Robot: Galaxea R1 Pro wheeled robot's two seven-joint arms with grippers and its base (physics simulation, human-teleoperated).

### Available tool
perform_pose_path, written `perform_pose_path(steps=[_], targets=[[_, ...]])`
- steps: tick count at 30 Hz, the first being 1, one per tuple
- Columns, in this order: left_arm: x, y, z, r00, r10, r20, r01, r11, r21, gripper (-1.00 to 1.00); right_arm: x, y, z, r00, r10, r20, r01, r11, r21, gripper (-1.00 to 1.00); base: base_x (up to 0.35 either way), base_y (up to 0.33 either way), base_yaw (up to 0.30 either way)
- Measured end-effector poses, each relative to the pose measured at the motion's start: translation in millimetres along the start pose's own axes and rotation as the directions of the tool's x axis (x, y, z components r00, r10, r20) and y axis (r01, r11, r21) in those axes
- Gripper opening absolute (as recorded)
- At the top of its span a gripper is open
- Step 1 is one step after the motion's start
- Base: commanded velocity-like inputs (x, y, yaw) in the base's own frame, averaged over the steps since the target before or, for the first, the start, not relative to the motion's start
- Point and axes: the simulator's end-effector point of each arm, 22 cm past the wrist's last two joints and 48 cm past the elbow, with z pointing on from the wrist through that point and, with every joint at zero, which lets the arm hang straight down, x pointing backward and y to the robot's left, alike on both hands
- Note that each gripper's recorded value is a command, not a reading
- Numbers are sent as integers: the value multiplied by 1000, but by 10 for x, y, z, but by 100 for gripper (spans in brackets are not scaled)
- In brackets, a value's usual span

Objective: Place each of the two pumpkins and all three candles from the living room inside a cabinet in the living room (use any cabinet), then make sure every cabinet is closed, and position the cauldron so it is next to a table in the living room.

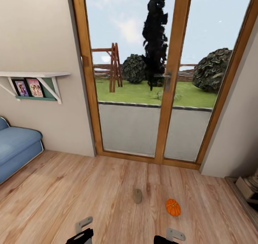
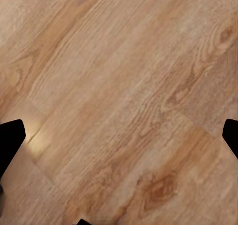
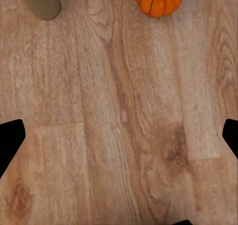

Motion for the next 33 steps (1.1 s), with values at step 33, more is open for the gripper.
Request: perform_pose_path(steps=[33], targets=[[3, 2, 1, 1000, 0, -1, 0, 1000, -1, 100, -2, 1, 0, 1000, 0, 0, 0, 1000, 0, 100, 157, 99, 0]])
